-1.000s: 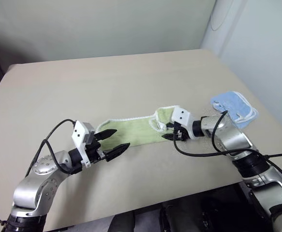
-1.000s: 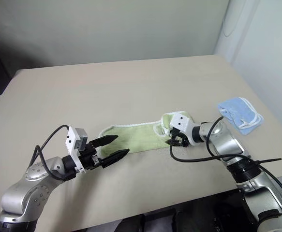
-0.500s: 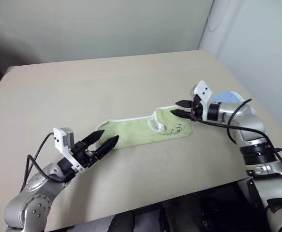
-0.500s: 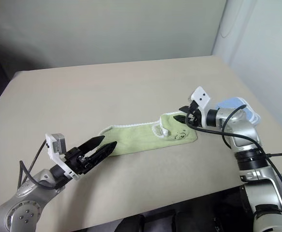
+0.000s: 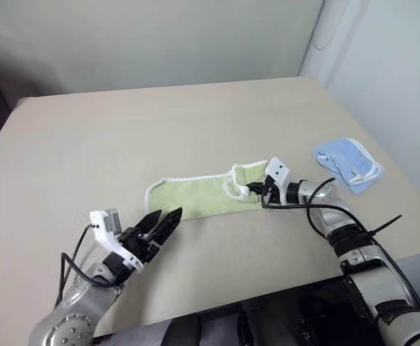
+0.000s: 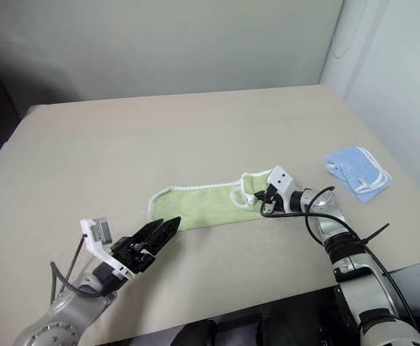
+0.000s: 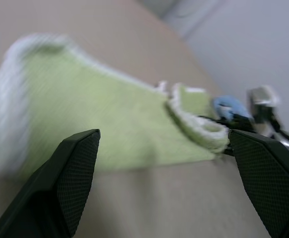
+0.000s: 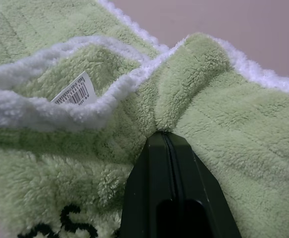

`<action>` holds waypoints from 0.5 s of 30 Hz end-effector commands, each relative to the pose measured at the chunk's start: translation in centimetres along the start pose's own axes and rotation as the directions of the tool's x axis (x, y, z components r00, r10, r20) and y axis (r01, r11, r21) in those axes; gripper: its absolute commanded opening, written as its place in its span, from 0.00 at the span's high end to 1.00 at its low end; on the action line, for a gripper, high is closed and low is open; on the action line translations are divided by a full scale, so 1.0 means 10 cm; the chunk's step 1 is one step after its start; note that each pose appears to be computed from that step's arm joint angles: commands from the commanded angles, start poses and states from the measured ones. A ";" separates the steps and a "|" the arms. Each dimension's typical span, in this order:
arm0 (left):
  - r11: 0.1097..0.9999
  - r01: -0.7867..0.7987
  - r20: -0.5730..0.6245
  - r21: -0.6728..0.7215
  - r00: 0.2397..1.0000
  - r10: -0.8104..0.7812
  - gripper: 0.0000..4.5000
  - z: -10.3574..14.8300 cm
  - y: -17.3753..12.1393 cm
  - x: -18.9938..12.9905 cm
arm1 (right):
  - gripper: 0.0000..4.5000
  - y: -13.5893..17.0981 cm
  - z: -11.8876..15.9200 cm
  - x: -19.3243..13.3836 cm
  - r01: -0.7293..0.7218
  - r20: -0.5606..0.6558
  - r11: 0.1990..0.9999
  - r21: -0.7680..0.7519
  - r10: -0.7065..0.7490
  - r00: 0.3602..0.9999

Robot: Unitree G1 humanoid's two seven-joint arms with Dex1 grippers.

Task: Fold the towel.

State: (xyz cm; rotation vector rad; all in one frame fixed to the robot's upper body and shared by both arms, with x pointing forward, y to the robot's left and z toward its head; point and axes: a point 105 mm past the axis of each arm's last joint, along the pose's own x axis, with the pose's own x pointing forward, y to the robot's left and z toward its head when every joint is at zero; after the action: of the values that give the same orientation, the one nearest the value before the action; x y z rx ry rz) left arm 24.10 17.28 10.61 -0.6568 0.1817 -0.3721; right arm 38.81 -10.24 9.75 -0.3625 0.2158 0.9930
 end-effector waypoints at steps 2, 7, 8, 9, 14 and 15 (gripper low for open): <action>0.986 -0.087 0.023 -0.141 0.996 0.091 0.00 -0.05 0.01 0.01 | 0.99 -0.15 0.45 -0.18 0.021 0.170 1.000 0.004 -0.021 0.985; 0.924 -0.129 0.103 -0.359 0.979 0.177 0.00 0.06 0.08 0.10 | 0.99 -0.26 0.76 -0.25 0.054 0.244 0.998 -0.039 -0.043 0.969; 0.907 -0.141 0.102 -0.398 0.975 0.197 0.00 0.06 0.11 0.13 | 0.99 -0.29 0.80 -0.25 0.063 0.254 0.997 -0.045 -0.049 0.966; 0.892 -0.150 0.099 -0.427 0.972 0.211 0.00 0.07 0.12 0.15 | 0.99 -0.30 0.84 -0.26 0.071 0.262 0.996 -0.050 -0.056 0.964; 0.816 -0.267 0.052 -0.512 0.939 0.340 0.00 0.04 0.34 0.27 | 0.99 -0.36 0.90 -0.24 0.107 0.280 0.992 -0.061 -0.086 0.956; 0.801 -0.287 0.036 -0.525 0.933 0.359 0.00 0.02 0.38 0.27 | 0.99 -0.36 0.91 -0.24 0.111 0.283 0.992 -0.063 -0.089 0.955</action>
State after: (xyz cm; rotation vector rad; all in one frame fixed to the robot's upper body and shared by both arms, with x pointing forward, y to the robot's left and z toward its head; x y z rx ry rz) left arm 27.91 17.30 10.04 -1.1255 0.2326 -0.0612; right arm 40.47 -10.04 17.69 -0.2921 -0.0213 0.9687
